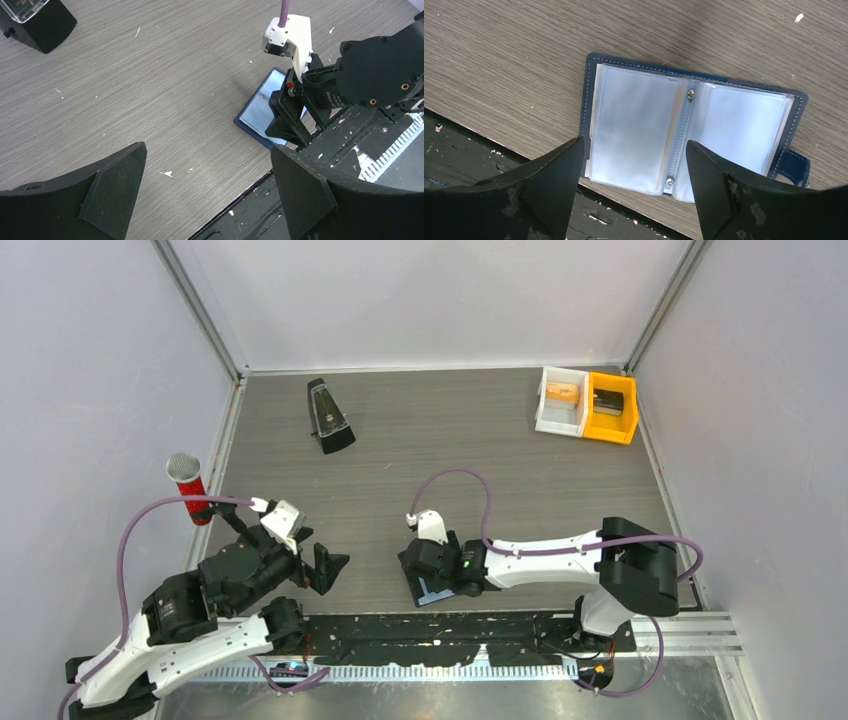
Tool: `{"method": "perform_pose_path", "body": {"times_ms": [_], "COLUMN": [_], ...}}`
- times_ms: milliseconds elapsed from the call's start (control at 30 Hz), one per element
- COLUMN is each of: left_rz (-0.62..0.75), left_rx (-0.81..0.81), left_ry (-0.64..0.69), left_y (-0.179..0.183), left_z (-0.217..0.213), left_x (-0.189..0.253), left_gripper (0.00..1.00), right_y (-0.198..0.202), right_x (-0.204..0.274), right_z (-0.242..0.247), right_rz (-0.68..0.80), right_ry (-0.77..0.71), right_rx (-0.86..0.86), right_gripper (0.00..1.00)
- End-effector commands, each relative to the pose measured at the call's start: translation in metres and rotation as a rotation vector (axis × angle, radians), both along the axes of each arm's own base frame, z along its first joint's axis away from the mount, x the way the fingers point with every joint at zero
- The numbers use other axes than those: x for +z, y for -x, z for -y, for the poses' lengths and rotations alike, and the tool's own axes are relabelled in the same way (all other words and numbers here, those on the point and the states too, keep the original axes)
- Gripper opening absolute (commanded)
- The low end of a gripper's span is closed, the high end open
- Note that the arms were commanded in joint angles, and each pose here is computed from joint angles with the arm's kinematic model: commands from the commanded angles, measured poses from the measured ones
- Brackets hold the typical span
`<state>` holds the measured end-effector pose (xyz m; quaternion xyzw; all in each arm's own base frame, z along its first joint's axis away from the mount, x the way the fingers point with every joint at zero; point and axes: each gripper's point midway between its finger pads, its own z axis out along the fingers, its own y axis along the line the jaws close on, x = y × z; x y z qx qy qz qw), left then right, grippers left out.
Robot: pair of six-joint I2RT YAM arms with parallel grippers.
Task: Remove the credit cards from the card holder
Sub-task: Remove the credit card from the card holder.
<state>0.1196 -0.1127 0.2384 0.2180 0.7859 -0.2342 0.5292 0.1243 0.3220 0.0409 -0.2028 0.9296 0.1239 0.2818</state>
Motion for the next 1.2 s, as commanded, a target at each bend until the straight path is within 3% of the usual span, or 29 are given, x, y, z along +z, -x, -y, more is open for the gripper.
{"method": "perform_pose_path", "body": {"times_ms": [0, 367, 600, 867, 1000, 1167], "left_rz": [0.028, 0.035, 0.035, 0.030, 0.026, -0.025], "left_rx": [0.017, 0.021, 0.022, 0.022, 0.020, -0.011], "left_ry": [0.041, 0.055, 0.055, 0.045, 0.041, 0.063], "left_y": [-0.004, -0.003, -0.004, -0.004, -0.004, 0.001], "left_z": [0.001, -0.001, -0.001, 0.000, 0.001, 0.013], "left_x": [0.010, 0.012, 0.012, 0.010, 0.009, 0.005], "left_gripper": [0.99, 0.99, 0.99, 0.99, 0.99, 0.99], "right_y": [0.000, 0.002, 0.003, 0.003, 0.000, -0.001], "right_x": [0.007, -0.020, -0.010, -0.004, 0.006, 0.010], "right_z": [-0.018, -0.013, -0.017, -0.022, -0.024, -0.029], "right_rz": [0.011, -0.005, 0.004, 0.006, 0.012, -0.013], "right_ry": [-0.039, 0.067, -0.006, -0.060, -0.110, -0.187], "right_rx": [-0.007, -0.011, -0.011, -0.007, -0.019, -0.019], "right_gripper": [0.82, 0.78, 0.61, 0.51, 0.51, 0.61]}}
